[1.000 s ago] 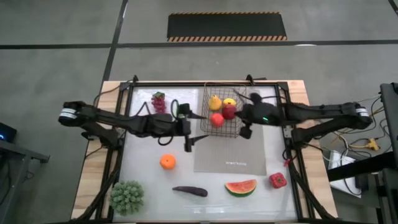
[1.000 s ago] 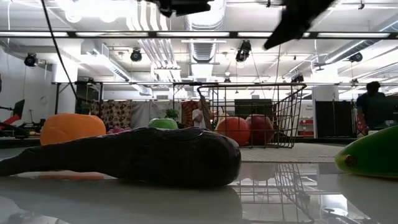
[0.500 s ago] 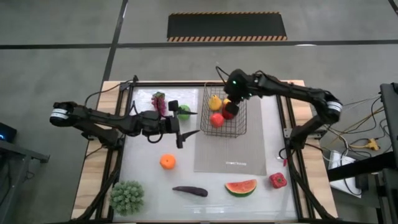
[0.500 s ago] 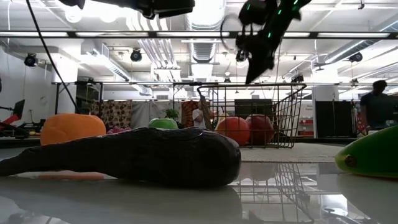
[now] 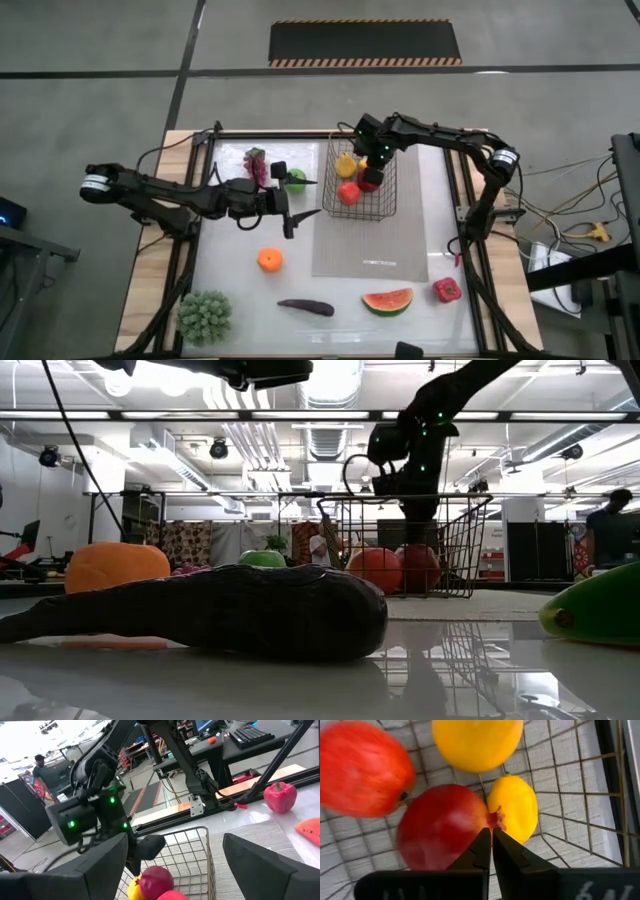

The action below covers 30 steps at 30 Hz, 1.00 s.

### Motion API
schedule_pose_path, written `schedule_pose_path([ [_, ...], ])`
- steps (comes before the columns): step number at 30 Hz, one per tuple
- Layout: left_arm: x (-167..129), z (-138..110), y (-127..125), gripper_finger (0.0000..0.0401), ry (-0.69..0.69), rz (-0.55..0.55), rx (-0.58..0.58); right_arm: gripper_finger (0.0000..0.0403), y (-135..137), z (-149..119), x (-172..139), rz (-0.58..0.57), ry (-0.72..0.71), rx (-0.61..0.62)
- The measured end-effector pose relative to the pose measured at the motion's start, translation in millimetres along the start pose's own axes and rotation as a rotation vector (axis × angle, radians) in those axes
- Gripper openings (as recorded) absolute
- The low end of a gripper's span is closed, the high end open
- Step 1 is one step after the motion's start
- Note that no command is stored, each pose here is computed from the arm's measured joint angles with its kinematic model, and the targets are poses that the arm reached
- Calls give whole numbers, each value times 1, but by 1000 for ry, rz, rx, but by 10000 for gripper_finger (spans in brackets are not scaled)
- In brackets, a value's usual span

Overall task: Build produce basket
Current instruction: Put the pomegranate into the wire basket

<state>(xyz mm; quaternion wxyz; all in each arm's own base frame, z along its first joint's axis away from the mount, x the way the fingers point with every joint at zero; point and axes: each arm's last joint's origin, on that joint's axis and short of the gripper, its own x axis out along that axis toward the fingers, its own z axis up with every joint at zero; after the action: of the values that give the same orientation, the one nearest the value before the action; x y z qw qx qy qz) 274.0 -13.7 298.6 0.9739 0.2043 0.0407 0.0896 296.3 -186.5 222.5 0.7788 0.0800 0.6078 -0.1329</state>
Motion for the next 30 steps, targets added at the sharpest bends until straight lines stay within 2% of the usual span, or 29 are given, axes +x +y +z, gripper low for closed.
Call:
schedule_pose_path([
  [8,0,0,0,308,1,0,1,8,1,-3,0,18,36,-25],
  [15,0,0,0,308,1,0,1,9,5,-4,-22,71,-41,4],
  [20,0,0,0,308,2,-1,0,8,5,-2,-28,10,-82,1],
  [25,0,-1,0,308,3,-1,-4,8,-1,5,-15,-27,-97,-3],
  [30,0,-3,-1,308,10,-4,-3,9,-4,6,8,-20,-37,-28],
])
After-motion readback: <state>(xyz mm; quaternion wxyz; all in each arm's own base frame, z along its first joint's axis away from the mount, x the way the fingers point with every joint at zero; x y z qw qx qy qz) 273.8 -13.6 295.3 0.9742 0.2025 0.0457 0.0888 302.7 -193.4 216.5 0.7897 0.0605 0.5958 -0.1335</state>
